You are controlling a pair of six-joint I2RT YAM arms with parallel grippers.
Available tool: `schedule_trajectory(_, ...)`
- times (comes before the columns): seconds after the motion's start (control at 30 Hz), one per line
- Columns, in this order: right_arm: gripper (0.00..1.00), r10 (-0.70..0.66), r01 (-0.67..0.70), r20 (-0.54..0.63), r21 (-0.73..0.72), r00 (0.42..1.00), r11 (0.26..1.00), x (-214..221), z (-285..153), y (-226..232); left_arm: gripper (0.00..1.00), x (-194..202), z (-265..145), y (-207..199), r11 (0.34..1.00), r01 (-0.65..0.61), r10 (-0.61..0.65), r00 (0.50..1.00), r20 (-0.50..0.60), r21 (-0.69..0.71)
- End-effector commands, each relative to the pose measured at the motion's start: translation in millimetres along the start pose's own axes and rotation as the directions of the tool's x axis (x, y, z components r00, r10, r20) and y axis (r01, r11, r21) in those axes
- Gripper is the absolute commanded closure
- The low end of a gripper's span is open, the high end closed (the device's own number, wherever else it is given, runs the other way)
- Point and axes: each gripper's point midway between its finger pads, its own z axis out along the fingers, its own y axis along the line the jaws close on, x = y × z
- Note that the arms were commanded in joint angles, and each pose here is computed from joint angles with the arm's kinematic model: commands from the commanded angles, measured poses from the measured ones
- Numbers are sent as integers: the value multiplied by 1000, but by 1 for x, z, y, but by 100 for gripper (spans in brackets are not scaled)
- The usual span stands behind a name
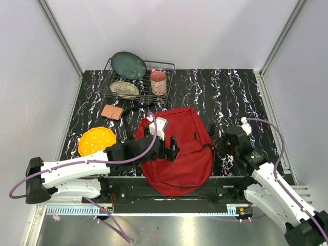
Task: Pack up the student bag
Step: Zip the student bag at the center of the board.
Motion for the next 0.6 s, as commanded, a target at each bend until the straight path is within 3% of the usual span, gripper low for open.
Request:
schedule_trajectory(0.0, 99, -5, 6, 7, -116, 1000, 993, -9, -15, 25, 1, -2, -11, 34, 974, 160, -155, 987, 41, -160)
schedule_trajectory(0.17, 89, -17, 13, -33, -115, 999, 993, 1, -18, 19, 1, 3, -31, 60, 934, 308, -296, 951, 93, -183)
schedule_trajectory(0.2, 78, -12, 8, -33, -111, 999, 994, 2, -18, 18, 1, 11, -32, 66, 928, 321, -309, 947, 89, -192)
schedule_trajectory(0.33, 48, -3, 2, -5, -117, 1000, 993, -5, -30, 16, 1, 25, -42, 84, 910, 362, -345, 931, 116, -203)
schedule_trajectory(0.43, 41, -9, 15, 53, -125, 999, 992, -23, -47, 23, 1, 28, -43, 91, 908, 365, -343, 929, 138, -204)
schedule_trajectory(0.57, 42, -19, 32, 67, -199, 998, 980, -34, -48, 48, 1, 9, -40, 84, 948, 256, -232, 963, 139, -190)
